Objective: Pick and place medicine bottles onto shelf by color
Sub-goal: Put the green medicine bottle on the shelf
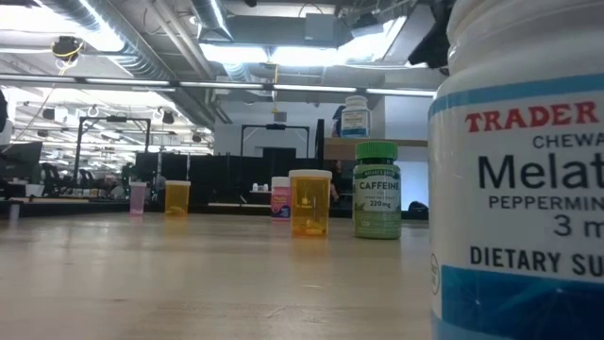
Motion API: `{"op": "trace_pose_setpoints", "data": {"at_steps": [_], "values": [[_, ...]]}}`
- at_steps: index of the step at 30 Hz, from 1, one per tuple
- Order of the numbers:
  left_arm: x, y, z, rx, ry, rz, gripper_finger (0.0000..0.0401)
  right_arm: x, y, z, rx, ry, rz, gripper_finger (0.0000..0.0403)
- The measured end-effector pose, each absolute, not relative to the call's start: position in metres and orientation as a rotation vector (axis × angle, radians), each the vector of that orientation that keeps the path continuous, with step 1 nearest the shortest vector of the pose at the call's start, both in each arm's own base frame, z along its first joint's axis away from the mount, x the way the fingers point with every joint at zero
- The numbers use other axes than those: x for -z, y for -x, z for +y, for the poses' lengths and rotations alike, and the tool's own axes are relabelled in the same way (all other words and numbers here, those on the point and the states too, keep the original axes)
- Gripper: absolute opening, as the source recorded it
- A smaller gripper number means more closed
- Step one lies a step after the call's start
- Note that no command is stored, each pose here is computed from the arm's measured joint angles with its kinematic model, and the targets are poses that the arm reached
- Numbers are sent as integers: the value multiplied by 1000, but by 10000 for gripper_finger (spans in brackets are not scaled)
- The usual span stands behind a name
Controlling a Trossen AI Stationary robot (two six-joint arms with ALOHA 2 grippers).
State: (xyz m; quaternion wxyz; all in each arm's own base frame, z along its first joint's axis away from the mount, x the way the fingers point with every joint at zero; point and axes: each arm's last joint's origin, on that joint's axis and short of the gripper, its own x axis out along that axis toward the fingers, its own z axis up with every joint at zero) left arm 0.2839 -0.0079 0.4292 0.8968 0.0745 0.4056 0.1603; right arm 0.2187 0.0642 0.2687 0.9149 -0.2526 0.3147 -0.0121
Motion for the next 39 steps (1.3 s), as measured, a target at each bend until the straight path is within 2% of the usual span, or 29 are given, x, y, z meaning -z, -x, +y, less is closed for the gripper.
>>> {"op": "trace_pose_setpoints", "data": {"at_steps": [6, 12, 34, 39], "values": [[-429, -281, -34, -271, -137, 830, 207, -282, -234, 79, -102, 456, 683, 218], [-429, -277, -59, -241, -140, 811, 207, -278, -251, 86, -127, 481, 772, 218], [-428, -271, -73, -244, -155, 813, 207, -287, -267, 76, 5, 264, 802, 218], [-428, -271, -73, -244, -155, 812, 207, -282, -271, 72, -26, 242, 837, 219]]}}
